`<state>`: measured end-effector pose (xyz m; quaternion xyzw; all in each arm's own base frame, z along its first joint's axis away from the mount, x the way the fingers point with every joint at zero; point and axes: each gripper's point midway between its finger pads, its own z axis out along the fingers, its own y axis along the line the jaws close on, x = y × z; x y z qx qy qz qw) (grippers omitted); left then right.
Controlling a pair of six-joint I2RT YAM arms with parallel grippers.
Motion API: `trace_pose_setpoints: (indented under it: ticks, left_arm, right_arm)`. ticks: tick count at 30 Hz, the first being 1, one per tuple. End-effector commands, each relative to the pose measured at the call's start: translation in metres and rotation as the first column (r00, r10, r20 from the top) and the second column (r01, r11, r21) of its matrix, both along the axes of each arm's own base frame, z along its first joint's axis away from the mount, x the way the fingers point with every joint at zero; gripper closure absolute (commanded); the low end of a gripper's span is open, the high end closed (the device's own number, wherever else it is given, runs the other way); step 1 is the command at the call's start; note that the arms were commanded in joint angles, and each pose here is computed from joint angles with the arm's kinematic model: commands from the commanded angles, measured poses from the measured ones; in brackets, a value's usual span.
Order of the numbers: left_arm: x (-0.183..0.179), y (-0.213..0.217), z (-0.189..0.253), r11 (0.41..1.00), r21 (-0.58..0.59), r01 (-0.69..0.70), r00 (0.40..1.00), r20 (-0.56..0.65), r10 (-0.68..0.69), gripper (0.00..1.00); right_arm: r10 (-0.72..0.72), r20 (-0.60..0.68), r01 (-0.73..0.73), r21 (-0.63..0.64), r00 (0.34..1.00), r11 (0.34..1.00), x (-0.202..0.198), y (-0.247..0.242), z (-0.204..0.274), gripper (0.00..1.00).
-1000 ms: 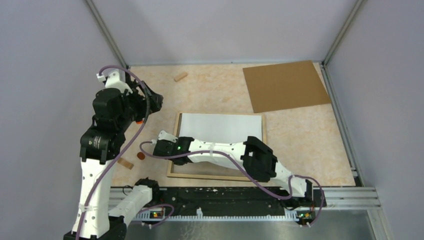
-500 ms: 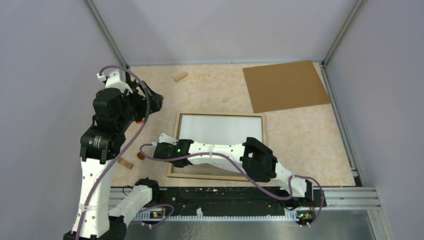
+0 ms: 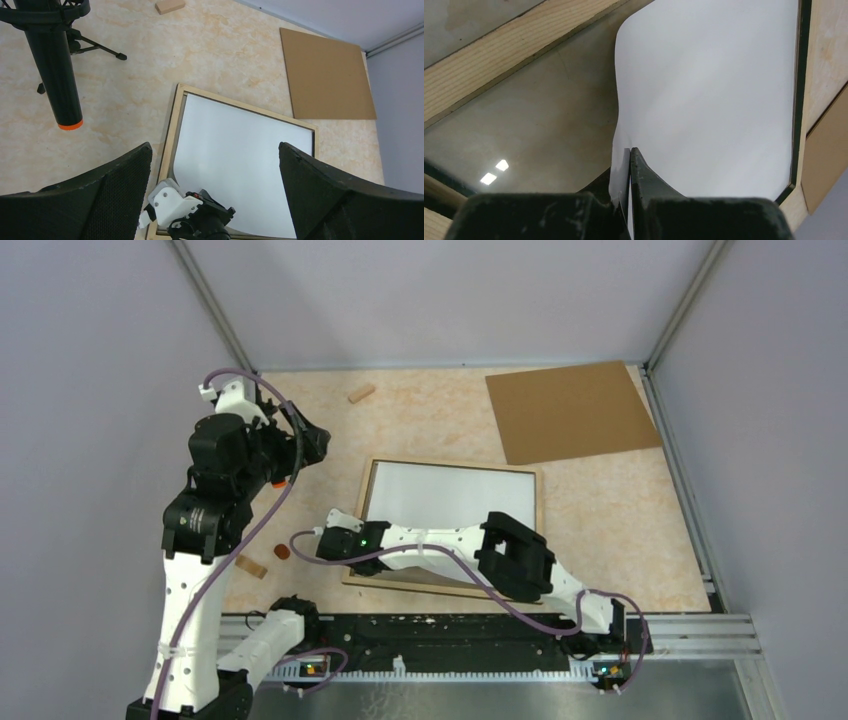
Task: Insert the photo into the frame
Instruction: Turn over the photo from the photo frame.
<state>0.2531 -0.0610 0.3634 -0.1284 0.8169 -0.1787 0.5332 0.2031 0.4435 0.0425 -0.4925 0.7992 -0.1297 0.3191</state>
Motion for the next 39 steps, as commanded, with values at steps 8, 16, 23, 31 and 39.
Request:
trace_pose_setpoints:
  ticks: [8, 16, 23, 31, 39]
  left_arm:
    - [0.003, -0.001, 0.014, 1.0, 0.008, 0.009, 0.998, 0.06, -0.01, 0.01]
    - [0.004, -0.001, 0.011, 1.0, 0.014, 0.011, 0.998, 0.054, -0.011, 0.02]
    - [0.005, -0.002, 0.006, 1.0, 0.013, 0.018, 0.999, 0.044, -0.019, 0.01]
    - [0.006, -0.007, 0.006, 0.999, -0.005, 0.039, 0.999, 0.038, -0.038, 0.01]
    - [0.007, -0.009, 0.005, 0.999, -0.015, 0.045, 0.999, 0.032, -0.044, 0.02]
  right_arm:
    - [0.038, 0.101, -0.04, 0.02, 0.994, 0.999, 0.022, 0.005, 0.029, 0.96]
    - [0.051, 0.113, -0.05, -0.012, 0.992, 0.999, 0.025, 0.001, 0.03, 0.54]
    - [0.08, -0.025, -0.079, 0.037, 0.996, 0.996, 0.004, -0.009, 0.044, 0.18]
    - [0.219, -0.271, -0.151, 0.251, 0.937, 0.956, -0.025, 0.0, 0.038, 0.08]
    - [0.266, -0.296, -0.162, 0.331, 0.917, 0.93, -0.024, 0.006, 0.043, 0.05]
